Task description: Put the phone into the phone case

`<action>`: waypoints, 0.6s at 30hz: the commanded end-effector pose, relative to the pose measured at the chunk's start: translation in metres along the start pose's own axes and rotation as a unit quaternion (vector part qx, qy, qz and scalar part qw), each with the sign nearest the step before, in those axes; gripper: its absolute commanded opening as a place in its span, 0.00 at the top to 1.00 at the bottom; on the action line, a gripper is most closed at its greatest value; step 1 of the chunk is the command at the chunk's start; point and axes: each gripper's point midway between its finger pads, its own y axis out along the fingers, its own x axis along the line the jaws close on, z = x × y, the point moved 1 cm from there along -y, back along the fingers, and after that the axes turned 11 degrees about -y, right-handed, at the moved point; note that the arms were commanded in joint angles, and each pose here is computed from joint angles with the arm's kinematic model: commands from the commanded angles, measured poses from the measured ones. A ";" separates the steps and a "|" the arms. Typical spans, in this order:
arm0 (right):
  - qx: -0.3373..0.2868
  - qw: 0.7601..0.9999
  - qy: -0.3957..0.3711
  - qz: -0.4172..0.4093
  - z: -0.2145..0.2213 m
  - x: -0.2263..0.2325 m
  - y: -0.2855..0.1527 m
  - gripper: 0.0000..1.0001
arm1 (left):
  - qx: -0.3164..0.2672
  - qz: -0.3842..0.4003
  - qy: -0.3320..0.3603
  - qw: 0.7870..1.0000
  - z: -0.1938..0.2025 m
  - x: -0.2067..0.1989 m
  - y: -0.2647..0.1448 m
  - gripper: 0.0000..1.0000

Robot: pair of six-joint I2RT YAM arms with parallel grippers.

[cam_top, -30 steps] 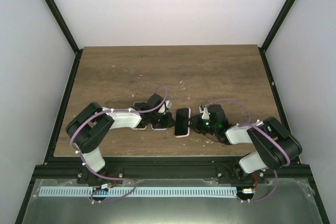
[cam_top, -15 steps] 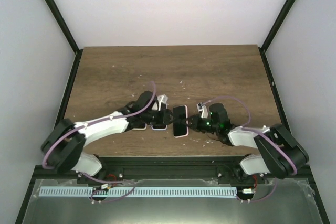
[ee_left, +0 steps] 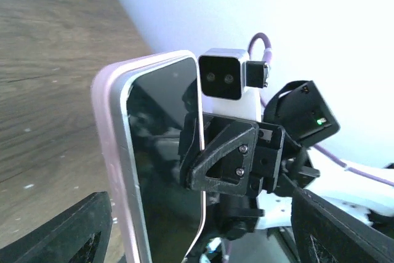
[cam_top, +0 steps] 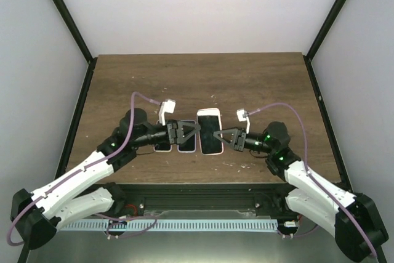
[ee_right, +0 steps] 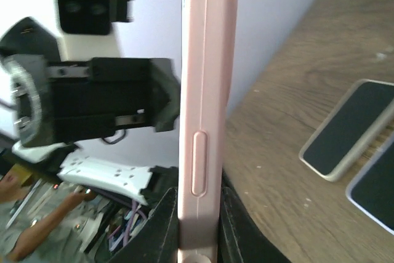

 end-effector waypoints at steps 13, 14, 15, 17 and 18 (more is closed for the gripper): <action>0.025 0.978 -0.089 -0.185 -0.019 0.088 -0.009 0.98 | 0.014 0.142 0.015 0.990 0.005 -0.044 -0.007 0.42; 0.027 0.978 -0.088 -0.187 -0.018 0.087 -0.009 0.98 | 0.016 0.142 0.013 0.990 0.005 -0.044 -0.007 0.46; 0.028 0.978 -0.087 -0.186 -0.017 0.086 -0.009 0.98 | 0.017 0.142 0.011 0.990 0.006 -0.043 -0.006 0.51; 0.029 0.979 -0.083 -0.184 -0.016 0.085 -0.008 0.98 | 0.016 0.142 0.006 0.990 0.006 -0.042 -0.006 0.64; 0.031 0.979 -0.082 -0.183 -0.015 0.084 -0.008 0.98 | 0.017 0.141 0.002 0.990 0.007 -0.041 -0.006 0.68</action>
